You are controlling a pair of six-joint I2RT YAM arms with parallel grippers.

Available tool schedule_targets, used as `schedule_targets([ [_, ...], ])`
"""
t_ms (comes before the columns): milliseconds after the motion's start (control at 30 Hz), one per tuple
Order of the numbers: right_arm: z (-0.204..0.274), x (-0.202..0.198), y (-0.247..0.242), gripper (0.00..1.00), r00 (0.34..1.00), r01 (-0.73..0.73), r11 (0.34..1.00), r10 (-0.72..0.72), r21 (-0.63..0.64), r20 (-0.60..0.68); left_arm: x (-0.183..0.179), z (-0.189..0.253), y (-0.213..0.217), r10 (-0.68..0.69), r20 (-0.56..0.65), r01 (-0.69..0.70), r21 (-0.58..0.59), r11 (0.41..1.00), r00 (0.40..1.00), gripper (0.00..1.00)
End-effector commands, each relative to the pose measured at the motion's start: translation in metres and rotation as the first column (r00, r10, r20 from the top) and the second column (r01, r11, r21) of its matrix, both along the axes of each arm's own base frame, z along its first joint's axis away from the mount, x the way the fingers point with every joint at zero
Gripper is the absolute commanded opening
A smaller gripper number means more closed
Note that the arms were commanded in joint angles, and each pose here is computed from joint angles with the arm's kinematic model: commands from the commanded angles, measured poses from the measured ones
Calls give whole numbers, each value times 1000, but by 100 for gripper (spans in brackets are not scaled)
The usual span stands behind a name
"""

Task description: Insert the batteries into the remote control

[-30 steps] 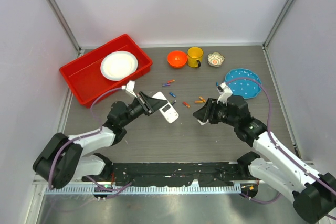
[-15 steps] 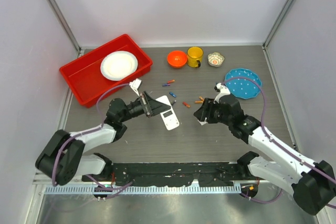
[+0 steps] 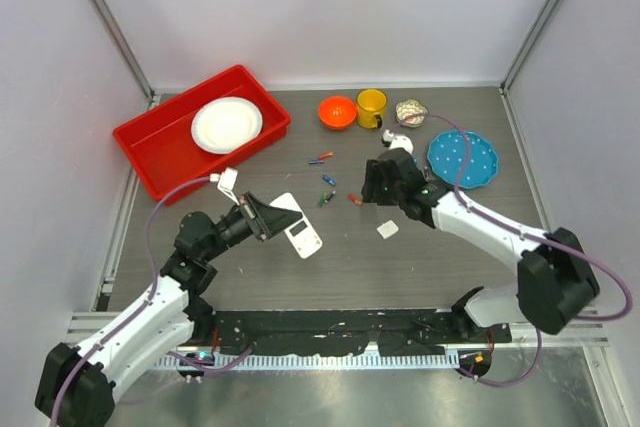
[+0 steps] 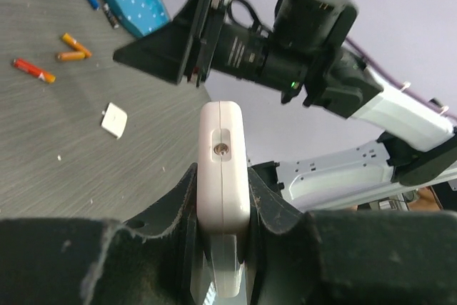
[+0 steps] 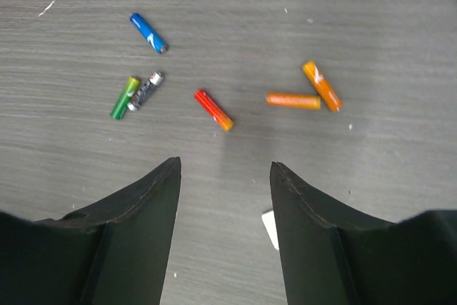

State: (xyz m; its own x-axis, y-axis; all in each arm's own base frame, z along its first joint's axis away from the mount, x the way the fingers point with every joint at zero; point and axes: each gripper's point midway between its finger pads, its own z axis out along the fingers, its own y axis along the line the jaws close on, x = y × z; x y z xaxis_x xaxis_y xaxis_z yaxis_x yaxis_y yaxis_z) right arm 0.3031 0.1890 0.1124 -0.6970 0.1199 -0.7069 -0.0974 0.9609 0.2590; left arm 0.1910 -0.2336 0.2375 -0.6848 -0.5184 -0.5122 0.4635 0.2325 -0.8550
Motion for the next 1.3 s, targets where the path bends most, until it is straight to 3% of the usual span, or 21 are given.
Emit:
schedule_targets([
  [0,14,30,-1,58,998,18,987,-7,-162,65,-7,-9,-4,-54,-15,54,23,998,998,0],
  [167,1,45,-11,53,997,66,959,-53,-274,54,-19,5,-14,-168,13,168,-51,984,986,0],
  [433,-2,45,2,50,997,61,981,-50,-183,64,-35,20,-19,-272,85,281,-123,952,959,0],
  [867,8,48,-13,52,985,128,974,-104,-188,134,-36,10,-19,-270,72,275,-84,958,960,0],
  [1267,6,74,-34,35,977,183,963,-157,-195,142,-31,3,-19,-250,34,252,-51,966,968,0],
])
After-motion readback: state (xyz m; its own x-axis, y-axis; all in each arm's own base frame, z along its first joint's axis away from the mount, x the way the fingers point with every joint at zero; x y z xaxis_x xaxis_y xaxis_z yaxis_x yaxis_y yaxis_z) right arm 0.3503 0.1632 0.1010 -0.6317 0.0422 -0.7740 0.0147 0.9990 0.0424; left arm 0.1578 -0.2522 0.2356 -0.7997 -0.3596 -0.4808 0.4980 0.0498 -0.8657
